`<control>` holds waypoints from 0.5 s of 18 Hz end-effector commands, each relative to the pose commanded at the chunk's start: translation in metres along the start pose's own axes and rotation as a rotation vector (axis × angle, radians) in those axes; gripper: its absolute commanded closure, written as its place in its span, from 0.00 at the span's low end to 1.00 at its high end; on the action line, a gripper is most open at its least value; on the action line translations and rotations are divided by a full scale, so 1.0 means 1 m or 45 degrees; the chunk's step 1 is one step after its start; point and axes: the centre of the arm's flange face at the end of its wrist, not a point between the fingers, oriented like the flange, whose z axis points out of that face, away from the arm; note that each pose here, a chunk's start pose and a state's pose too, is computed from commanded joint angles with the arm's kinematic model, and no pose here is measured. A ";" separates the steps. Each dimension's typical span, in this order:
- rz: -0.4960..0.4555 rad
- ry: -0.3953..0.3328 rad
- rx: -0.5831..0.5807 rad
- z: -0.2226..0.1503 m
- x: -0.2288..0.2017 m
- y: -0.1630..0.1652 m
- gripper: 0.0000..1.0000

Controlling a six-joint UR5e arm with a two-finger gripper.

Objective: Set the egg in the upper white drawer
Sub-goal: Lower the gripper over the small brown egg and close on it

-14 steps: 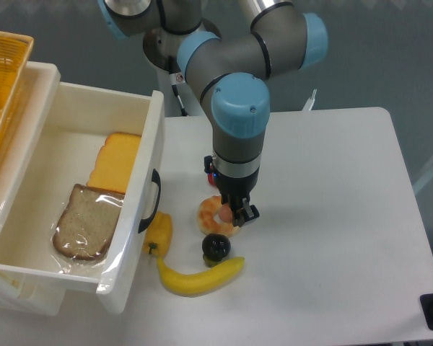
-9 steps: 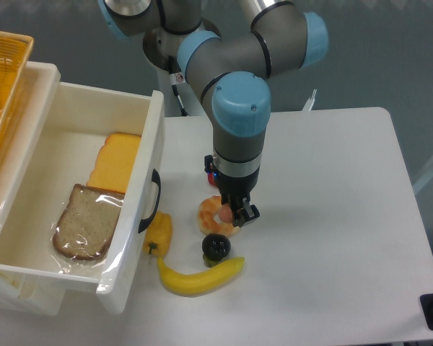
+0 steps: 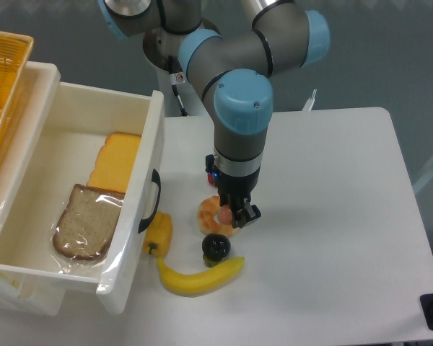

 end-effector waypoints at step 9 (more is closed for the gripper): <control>-0.258 -0.055 0.120 -0.032 -0.003 -0.009 0.79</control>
